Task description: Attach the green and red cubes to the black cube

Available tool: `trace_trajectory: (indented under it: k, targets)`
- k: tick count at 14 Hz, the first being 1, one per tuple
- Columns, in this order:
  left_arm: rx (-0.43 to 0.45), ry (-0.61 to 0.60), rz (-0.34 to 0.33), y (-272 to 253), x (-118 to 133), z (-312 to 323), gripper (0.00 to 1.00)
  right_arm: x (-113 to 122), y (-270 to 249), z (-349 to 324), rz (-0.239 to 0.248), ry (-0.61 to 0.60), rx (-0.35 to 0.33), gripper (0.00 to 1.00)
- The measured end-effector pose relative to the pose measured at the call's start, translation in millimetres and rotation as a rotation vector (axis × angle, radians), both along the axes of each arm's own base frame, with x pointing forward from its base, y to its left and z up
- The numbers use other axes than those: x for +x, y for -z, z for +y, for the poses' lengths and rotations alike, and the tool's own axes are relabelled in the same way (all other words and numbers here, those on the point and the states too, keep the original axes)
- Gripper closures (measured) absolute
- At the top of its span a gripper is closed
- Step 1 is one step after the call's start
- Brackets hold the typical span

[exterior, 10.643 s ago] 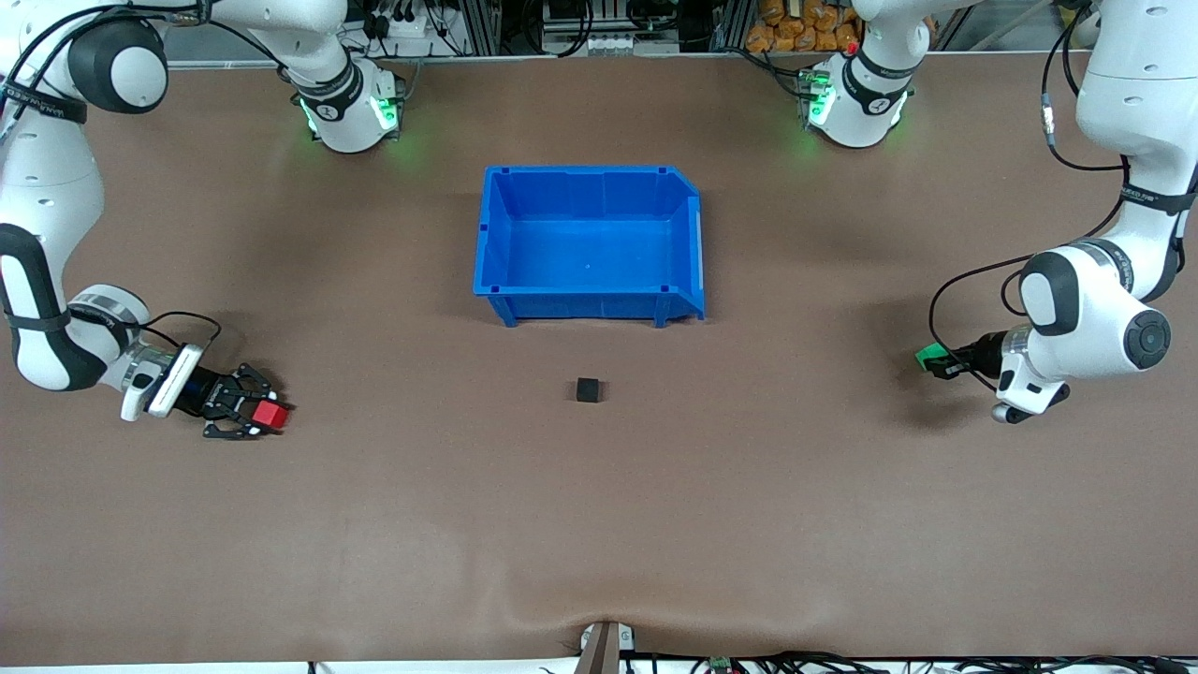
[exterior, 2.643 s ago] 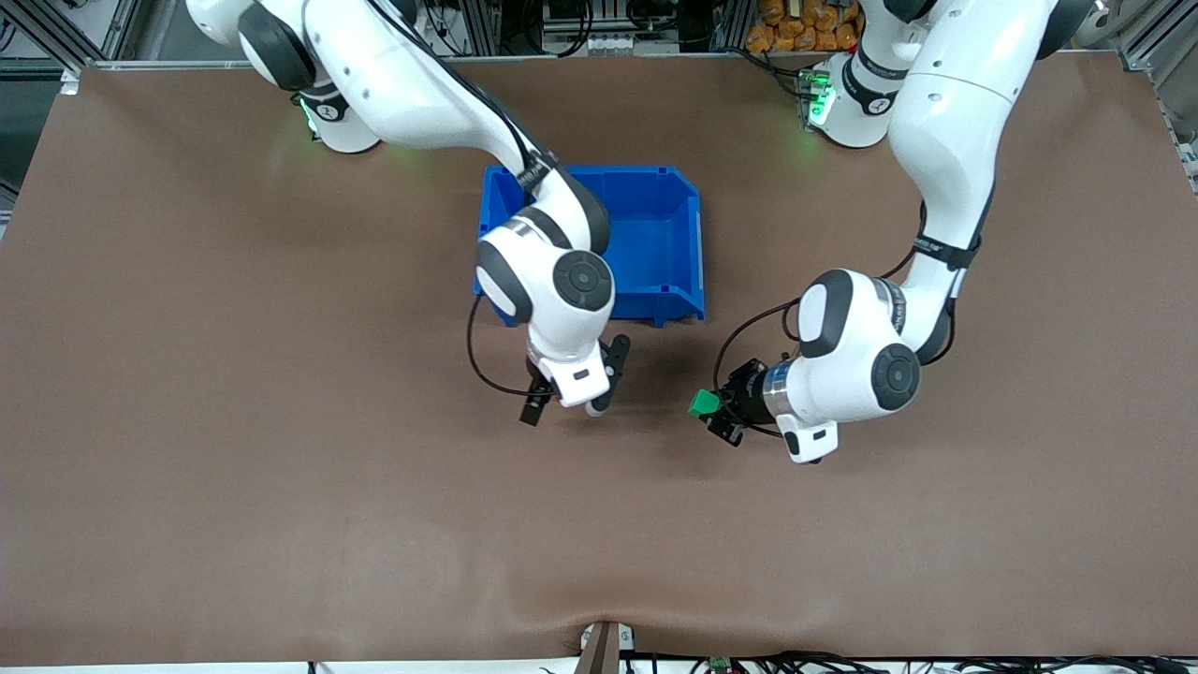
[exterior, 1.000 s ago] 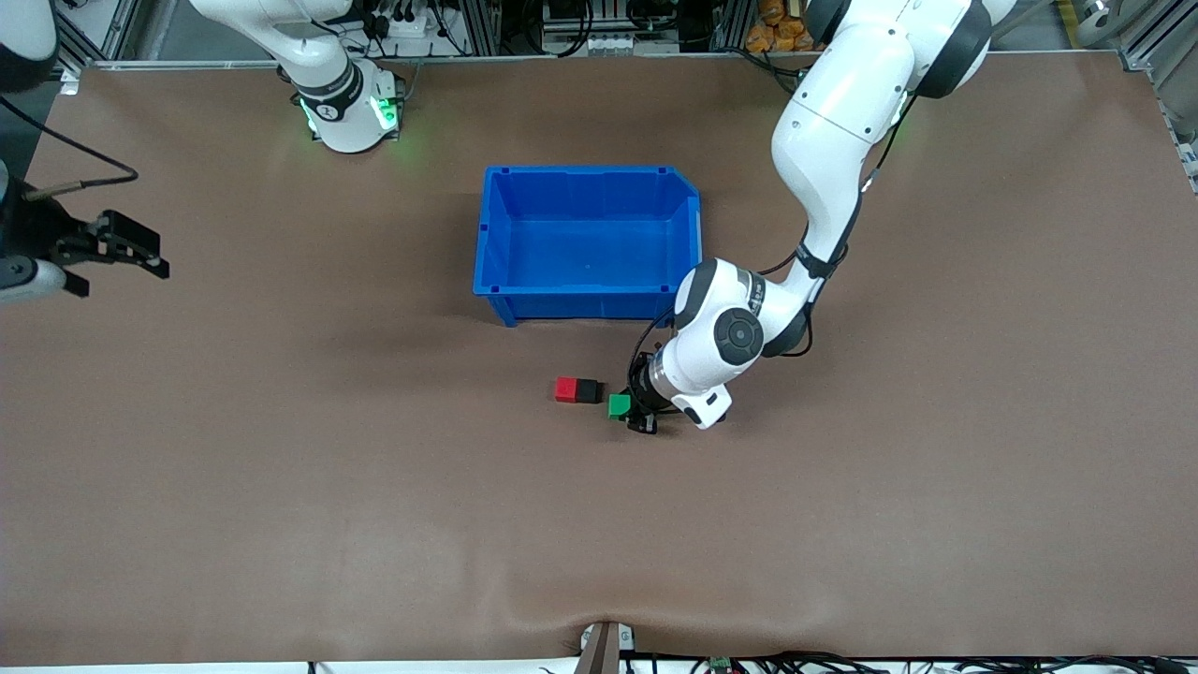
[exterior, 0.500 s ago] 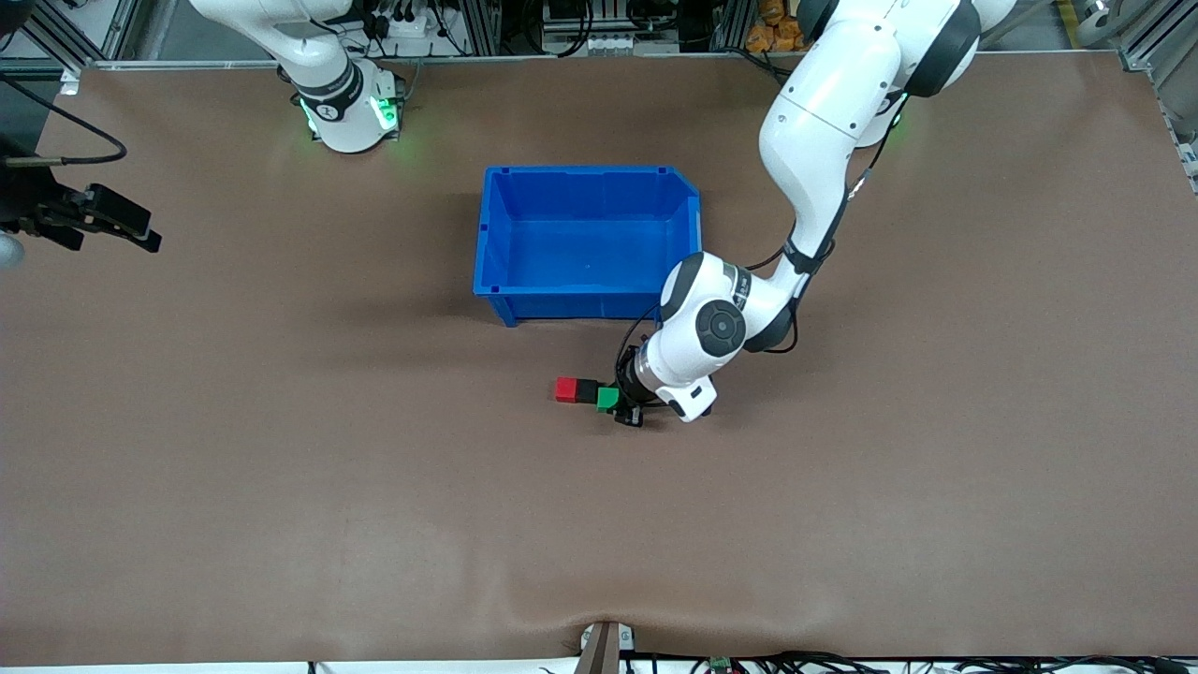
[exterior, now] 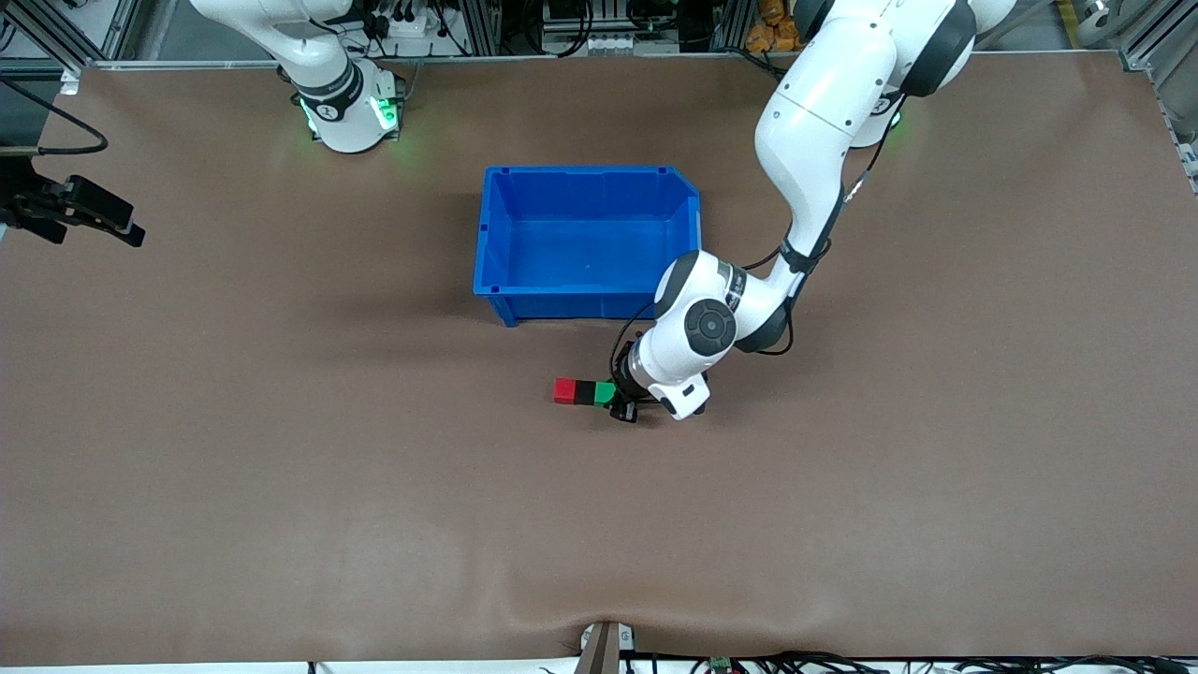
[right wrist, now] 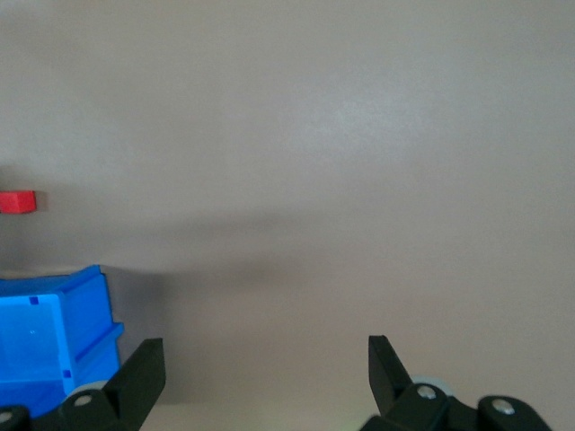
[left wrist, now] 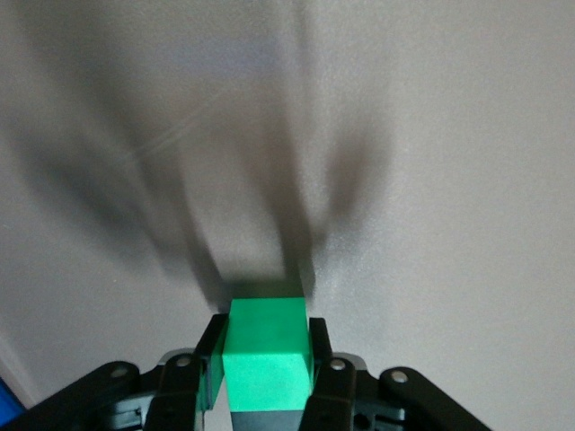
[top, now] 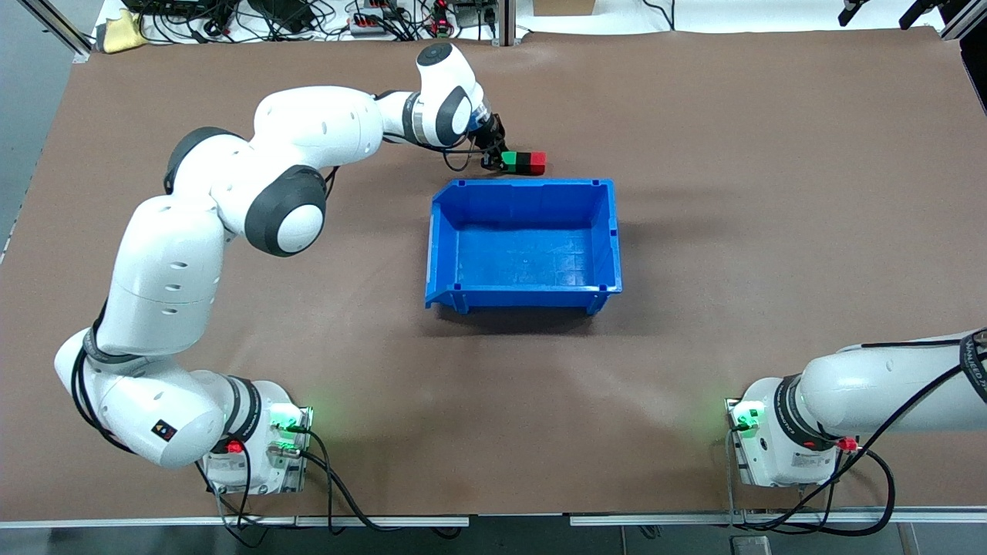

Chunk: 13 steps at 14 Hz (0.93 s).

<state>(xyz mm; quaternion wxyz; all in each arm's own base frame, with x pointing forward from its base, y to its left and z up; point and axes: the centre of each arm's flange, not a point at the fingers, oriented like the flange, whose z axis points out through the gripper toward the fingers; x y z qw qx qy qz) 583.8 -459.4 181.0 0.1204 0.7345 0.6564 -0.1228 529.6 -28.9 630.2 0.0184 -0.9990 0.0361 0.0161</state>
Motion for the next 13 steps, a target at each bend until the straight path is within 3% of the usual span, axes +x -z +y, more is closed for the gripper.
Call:
trace_trajectory:
  k: [4,5,10,11,13]
  targets:
    - [0.003,-0.001,0.001,0.1,1.1,1.5,0.6,-5.2,3.8,-0.2,0.046,-0.01,-0.009,0.0]
    - [0.005,0.0,0.002,0.5,1.0,1.8,0.55,-5.5,4.2,1.3,0.051,-0.015,-0.009,0.0]
    - [0.049,0.028,-0.07,-26.5,23.0,15.5,0.07,-4.1,5.0,28.8,0.051,-0.069,-0.011,0.0]
    - [0.059,0.033,-0.091,-42.9,31.5,22.5,0.0,-4.1,5.0,30.3,0.051,-0.071,-0.011,0.0]
    - [0.078,0.069,-0.161,-85.9,54.0,47.6,0.0,-4.2,4.8,29.6,0.051,-0.07,-0.011,0.0]
